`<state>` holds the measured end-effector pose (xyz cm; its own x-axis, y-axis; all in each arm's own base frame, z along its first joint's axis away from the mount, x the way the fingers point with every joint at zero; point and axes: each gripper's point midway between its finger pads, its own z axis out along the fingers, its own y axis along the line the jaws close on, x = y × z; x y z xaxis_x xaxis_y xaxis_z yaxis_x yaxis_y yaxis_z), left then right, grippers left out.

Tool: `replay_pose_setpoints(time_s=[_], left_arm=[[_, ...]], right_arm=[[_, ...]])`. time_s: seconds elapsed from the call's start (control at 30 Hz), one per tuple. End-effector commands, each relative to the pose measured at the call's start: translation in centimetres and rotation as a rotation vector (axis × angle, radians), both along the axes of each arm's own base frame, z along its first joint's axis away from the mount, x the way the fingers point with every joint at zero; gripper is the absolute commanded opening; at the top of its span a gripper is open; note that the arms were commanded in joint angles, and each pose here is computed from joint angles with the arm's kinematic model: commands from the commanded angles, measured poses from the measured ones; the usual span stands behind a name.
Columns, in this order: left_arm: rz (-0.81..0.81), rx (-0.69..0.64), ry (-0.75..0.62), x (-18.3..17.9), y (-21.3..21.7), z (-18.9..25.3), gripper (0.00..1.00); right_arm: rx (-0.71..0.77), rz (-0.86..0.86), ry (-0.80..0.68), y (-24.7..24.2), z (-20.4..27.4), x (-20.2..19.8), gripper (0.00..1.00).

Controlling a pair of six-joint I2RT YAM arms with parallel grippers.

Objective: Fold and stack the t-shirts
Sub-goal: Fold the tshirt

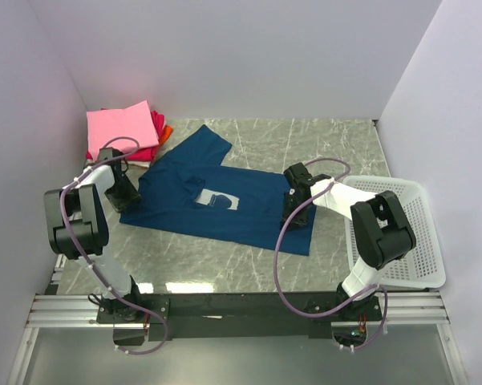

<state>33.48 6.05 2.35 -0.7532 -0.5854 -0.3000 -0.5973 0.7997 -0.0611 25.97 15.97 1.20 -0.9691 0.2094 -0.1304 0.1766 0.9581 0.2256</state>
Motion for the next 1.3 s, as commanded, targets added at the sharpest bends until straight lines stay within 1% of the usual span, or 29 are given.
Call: replay_pose_setpoints(time_s=[0.0,0.07,0.23,0.33,0.47,0.5,0.53,0.63,0.7,0.73,0.87,1.0,1.07,1.1,1.13,1.27], left_arm=[[0.002,0.038,0.011,0.1,0.9,-0.7,0.47],[0.008,0.047,0.021,0.0,1.2,-1.1,0.47],[0.003,0.083,-0.007,1.3,2.0,-0.8,0.46],[-0.014,0.065,-0.045,2.4,1.8,-0.1,0.47],[-0.011,0.082,-0.105,2.5,1.9,2.3,0.55],[-0.006,0.087,-0.106,2.1,1.9,2.5,0.59],[0.005,0.093,-0.104,1.6,2.0,2.8,0.6],[0.079,0.133,-0.091,-0.6,2.9,4.0,0.63],[0.138,0.145,-0.065,-2.2,3.4,3.8,0.63],[0.172,0.152,-0.076,-2.7,4.0,4.4,0.63],[0.248,0.126,-0.079,-4.2,4.7,3.8,0.59],[0.259,0.095,-0.035,-5.1,4.3,2.1,0.51],[0.259,0.08,-0.033,-5.0,4.2,1.6,0.47],[0.26,0.077,-0.032,-5.0,4.2,1.3,0.43],[0.26,0.067,-0.035,-4.7,4.2,1.1,0.41],[0.25,0.054,-0.036,-4.1,4.2,0.6,0.38]], right_arm=[[-0.12,0.0,0.108,-2.5,-3.5,-3.2,0.32],[-0.13,-0.005,0.116,-2.7,-3.7,-3.5,0.32],[-0.151,-0.014,0.138,-3.1,-4.2,-4.0,0.32],[-0.154,-0.02,0.143,-3.1,-4.2,-4.0,0.31],[-0.159,-0.033,0.154,-3.2,-4.1,-4.0,0.32],[-0.159,-0.041,0.158,-3.2,-4.1,-4.0,0.32],[-0.159,-0.044,0.158,-3.2,-4.1,-4.0,0.32],[-0.163,-0.052,0.162,-3.2,-4.0,-3.7,0.32],[-0.163,-0.055,0.159,-3.2,-3.8,-3.4,0.32],[-0.165,-0.056,0.163,-3.3,-3.8,-3.5,0.32],[-0.165,-0.051,0.166,-3.3,-3.7,-3.4,0.32],[-0.165,-0.045,0.17,-3.3,-3.6,-3.4,0.32],[-0.165,-0.043,0.174,-3.3,-3.6,-3.4,0.32],[-0.163,-0.041,0.173,-3.3,-3.6,-3.4,0.32],[-0.162,-0.041,0.173,-3.3,-3.6,-3.5,0.32],[-0.158,-0.042,0.177,-3.4,-3.7,-3.8,0.32]])
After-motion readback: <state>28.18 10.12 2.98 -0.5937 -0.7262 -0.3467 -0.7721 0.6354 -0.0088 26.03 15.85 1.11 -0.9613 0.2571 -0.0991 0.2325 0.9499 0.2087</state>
